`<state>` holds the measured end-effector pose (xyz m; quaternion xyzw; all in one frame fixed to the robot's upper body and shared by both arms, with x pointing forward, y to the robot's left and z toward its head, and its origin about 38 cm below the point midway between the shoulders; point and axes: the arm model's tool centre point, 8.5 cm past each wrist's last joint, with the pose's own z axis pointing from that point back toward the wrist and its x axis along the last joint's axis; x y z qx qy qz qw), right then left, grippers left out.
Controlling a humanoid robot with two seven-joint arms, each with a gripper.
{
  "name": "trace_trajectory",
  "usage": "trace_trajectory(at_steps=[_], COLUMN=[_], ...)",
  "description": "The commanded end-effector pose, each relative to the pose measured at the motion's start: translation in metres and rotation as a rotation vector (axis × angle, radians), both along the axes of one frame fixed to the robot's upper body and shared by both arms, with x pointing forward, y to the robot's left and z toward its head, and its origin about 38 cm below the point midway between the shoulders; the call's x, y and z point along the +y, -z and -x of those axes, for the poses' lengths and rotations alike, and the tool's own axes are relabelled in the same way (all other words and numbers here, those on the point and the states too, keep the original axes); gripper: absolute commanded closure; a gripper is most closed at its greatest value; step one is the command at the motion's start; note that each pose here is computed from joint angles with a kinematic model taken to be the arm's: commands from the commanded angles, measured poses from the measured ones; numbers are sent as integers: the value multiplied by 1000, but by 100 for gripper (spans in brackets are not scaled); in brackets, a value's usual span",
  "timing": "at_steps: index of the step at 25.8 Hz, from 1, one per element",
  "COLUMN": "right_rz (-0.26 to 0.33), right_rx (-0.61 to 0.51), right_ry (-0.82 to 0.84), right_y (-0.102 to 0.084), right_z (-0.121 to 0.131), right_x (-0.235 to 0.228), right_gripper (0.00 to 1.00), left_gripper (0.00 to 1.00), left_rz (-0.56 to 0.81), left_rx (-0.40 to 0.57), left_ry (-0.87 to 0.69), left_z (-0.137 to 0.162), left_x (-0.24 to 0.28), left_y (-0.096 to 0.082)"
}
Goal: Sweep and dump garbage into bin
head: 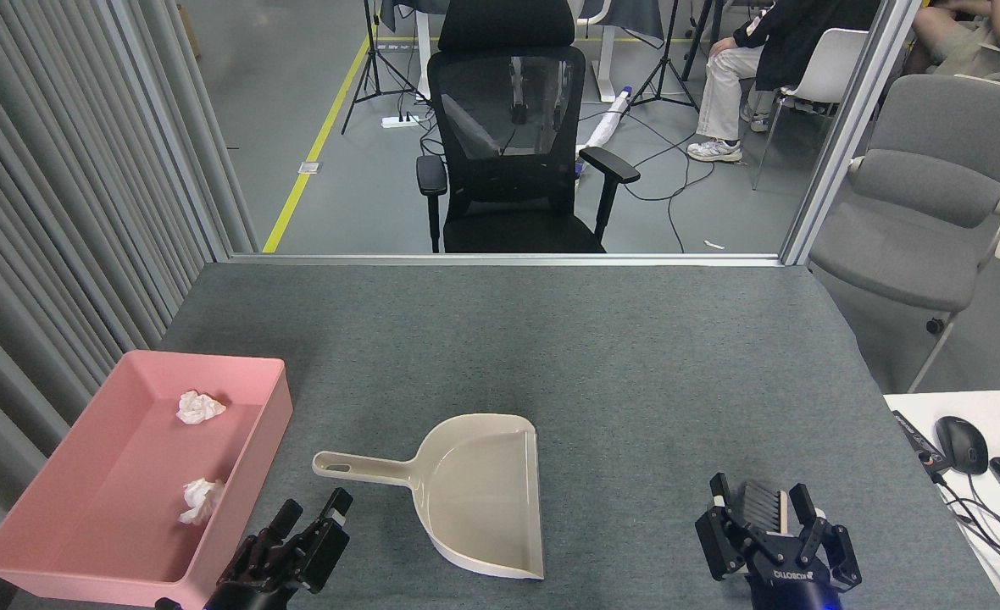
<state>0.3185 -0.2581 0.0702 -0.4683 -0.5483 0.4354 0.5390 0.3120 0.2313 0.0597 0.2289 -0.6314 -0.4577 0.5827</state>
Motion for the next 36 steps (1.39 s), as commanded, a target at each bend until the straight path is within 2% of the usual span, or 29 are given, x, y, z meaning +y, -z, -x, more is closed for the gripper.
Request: trace_trajectory(at_steps=[1, 4, 6, 12, 20, 23, 24, 26, 36], right_rz=[70, 70, 67, 57, 79, 114, 122, 125, 125], right_rx=[-13, -14, -16, 9, 16, 16, 16, 16, 10], right_ry=[-1, 3, 16, 9, -7, -7, -6, -3, -68], right_y=[-7, -7, -9, 0, 3, 3, 3, 3, 3], right_z=[-20, -24, -31, -41, -40, -40, -40, -40, -39], right_x=[13, 22, 22, 28, 27, 19, 16, 15, 23], right_gripper=[0, 0, 0, 0, 0, 0, 0, 0, 0], left_gripper=[10, 16, 16, 16, 16, 12, 7, 6, 8], left_rz=[-179, -240, -291, -293, -380, -435, -472, -529, -495], left_rx=[-18, -95, -135, -135, -149, -158, -160, -155, -125], left_ry=[43, 25, -9, -64, -75, -57, -50, -58, -113], left_z=[-4, -25, -37, -39, -46, -48, -48, -46, -45], left_x=[-14, -24, -23, -24, -18, -12, -9, 0, -4], left_y=[0, -18, -26, -18, -23, -23, -23, -21, -18])
